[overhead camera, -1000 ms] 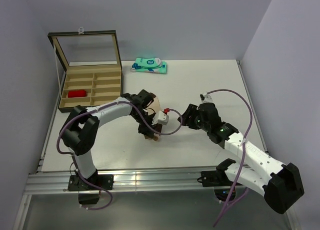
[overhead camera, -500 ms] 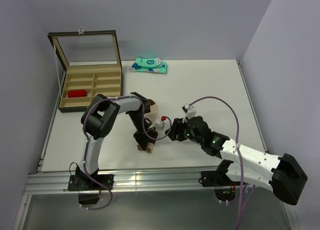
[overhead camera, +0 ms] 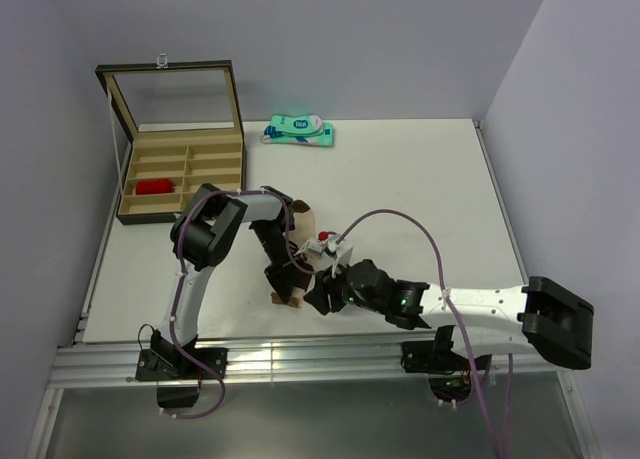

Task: Roll the socks
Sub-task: Roll the sock at the center of the board.

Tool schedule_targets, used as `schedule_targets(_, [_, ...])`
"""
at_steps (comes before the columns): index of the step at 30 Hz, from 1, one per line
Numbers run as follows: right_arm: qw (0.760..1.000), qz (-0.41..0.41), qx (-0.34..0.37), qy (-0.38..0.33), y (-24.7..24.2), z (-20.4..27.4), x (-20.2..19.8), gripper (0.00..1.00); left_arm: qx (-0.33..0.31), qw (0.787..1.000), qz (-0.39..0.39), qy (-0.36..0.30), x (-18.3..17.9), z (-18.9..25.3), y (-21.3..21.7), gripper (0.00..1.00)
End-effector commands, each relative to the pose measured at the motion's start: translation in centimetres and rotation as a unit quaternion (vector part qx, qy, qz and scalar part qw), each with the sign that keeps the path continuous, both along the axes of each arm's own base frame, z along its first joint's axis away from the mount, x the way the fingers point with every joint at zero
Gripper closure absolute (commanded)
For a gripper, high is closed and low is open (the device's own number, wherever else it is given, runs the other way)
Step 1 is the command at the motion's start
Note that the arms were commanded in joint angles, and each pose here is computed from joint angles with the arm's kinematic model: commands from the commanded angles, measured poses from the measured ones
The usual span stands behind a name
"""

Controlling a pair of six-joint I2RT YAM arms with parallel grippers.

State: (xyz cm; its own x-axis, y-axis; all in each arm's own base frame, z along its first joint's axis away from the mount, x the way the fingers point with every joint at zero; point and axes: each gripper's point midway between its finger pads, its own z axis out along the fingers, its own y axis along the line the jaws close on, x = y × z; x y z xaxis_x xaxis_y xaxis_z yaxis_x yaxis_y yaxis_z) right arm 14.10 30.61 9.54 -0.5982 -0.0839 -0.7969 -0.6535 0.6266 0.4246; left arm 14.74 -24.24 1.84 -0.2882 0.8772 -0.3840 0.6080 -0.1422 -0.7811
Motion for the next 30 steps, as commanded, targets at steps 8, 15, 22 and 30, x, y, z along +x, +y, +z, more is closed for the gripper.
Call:
schedule_targets(8, [0.998,0.018,-0.034,-0.059,3.7,-1.3,0.1,0.42,0.006,1.000,0.000,0.005,0.5,-0.7,0.1,0.95])
schedule_targets(15, [0.995,0.033,-0.053,-0.078,5.0,-1.7,0.3,0.39,0.012,1.000,0.000,0.006,0.5,-0.9,0.2,0.95])
schedule_targets(22, [0.991,0.039,-0.092,-0.087,5.6,-3.0,0.6,0.39,0.017,1.000,0.001,0.009,0.5,-1.0,0.2,0.96])
schedule_targets(30, [0.988,0.038,-0.119,-0.093,5.9,-4.2,1.1,0.40,0.022,1.000,0.001,0.009,0.5,-1.1,0.4,0.96])
